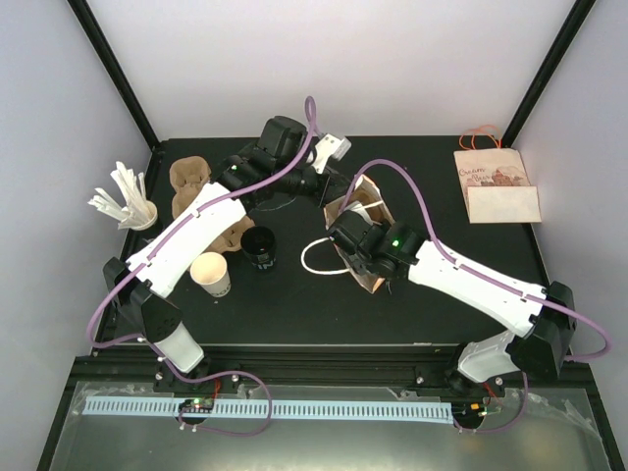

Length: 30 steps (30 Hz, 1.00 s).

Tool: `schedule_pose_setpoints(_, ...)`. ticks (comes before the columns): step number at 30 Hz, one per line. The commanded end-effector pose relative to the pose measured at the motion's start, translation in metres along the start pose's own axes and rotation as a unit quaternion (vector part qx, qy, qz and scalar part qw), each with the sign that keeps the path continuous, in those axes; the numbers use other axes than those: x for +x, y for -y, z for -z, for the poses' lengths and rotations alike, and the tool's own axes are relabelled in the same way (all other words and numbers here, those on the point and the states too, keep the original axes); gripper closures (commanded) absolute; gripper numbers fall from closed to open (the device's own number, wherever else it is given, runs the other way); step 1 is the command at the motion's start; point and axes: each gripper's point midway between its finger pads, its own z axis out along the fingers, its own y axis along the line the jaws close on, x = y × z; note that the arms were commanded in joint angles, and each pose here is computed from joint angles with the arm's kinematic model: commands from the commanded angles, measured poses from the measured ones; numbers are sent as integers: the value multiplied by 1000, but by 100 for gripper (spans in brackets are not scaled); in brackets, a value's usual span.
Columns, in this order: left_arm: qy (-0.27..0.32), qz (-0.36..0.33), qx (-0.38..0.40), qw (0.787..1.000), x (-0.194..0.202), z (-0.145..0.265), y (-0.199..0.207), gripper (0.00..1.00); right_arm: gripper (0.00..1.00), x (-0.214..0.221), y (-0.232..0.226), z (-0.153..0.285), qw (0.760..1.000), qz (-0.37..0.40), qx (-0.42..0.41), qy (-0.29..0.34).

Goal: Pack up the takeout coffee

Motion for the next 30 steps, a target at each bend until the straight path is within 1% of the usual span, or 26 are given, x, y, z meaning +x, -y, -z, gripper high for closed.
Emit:
schedule_pose_setpoints(1, 1, -10, 28, 1000, 1, 3, 14, 98, 59, -6, 9, -3, 999, 13, 40, 15)
schedule_pose_setpoints(6, -2, -9, 33, 999, 3, 2, 15, 97, 59, -3, 2, -11, 999, 15, 35, 14)
schedule_pose_setpoints(18, -19, 3, 39, 999, 14, 0, 14, 97, 59, 10, -2, -32, 998, 30, 54, 10)
schedule_pose_setpoints(21, -14, 6, 42, 999, 10, 0, 15, 96, 59, 15, -5, -34, 999, 28, 43, 8)
schedule_pose_setpoints(22, -11, 6, 44, 999, 8, 0, 16, 94, 59, 16, -7, -33, 999, 25, 36, 7)
schedule_pose_setpoints(23, -7, 7, 46, 999, 5, 1, 16, 89, 59, 17, -8, -33, 999, 21, 29, 7)
schedule_pose_setpoints(25, 8, 15, 46, 999, -8, 5, 15, 77, 59, 20, -13, -30, 1000, 12, 3, 5)
schedule_pose_setpoints(27, 32, 41, 47, 998, -27, 13, 9, 63, 59, 22, -15, -25, 1000, 6, -17, 7)
schedule_pose_setpoints(30, 77, 75, 43, 993, -60, 32, -8, 46, 59, 26, -15, -21, 999, 1, -34, 4)
